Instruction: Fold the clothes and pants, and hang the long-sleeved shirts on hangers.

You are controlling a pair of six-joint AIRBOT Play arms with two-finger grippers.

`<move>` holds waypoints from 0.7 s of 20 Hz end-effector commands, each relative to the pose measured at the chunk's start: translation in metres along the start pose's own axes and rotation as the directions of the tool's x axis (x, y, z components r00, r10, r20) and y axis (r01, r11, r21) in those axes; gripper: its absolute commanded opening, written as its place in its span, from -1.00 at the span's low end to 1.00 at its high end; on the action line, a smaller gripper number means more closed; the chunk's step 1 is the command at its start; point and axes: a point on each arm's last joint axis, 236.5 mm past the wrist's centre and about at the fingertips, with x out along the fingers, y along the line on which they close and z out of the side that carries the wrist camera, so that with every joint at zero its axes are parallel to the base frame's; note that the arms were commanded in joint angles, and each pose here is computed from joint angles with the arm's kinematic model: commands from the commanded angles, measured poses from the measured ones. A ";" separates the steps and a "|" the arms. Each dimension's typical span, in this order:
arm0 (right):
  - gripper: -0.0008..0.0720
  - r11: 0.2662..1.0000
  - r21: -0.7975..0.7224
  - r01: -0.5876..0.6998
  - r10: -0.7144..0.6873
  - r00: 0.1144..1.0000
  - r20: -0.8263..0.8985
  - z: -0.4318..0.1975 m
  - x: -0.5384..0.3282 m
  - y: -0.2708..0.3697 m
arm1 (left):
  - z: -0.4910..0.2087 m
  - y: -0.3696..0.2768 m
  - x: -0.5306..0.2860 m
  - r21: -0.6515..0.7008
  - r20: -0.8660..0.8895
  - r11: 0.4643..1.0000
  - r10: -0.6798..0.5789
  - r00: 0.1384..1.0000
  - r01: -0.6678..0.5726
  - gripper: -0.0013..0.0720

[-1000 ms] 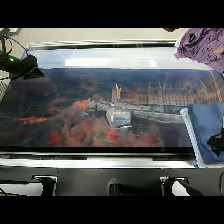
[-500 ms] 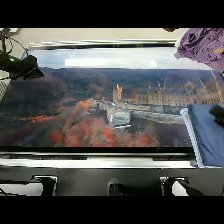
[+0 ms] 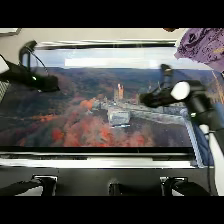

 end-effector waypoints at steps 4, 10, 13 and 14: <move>-0.90 0.990 -0.128 -0.067 0.065 0.998 -0.020 -0.022 0.025 0.071 | -0.054 -0.016 0.030 0.084 -0.042 0.996 0.018 0.999 -0.014 -0.92; -0.90 0.990 -0.124 -0.060 0.057 0.998 -0.029 -0.024 0.026 0.069 | -0.056 -0.015 0.034 0.081 -0.054 0.997 0.020 0.998 -0.015 -0.92; -0.90 0.990 -0.124 -0.060 0.057 0.998 -0.029 -0.024 0.026 0.069 | -0.056 -0.015 0.034 0.081 -0.054 0.997 0.020 0.998 -0.015 -0.92; -0.90 0.990 -0.124 -0.060 0.057 0.998 -0.029 -0.024 0.026 0.069 | -0.056 -0.015 0.034 0.081 -0.054 0.997 0.020 0.998 -0.015 -0.92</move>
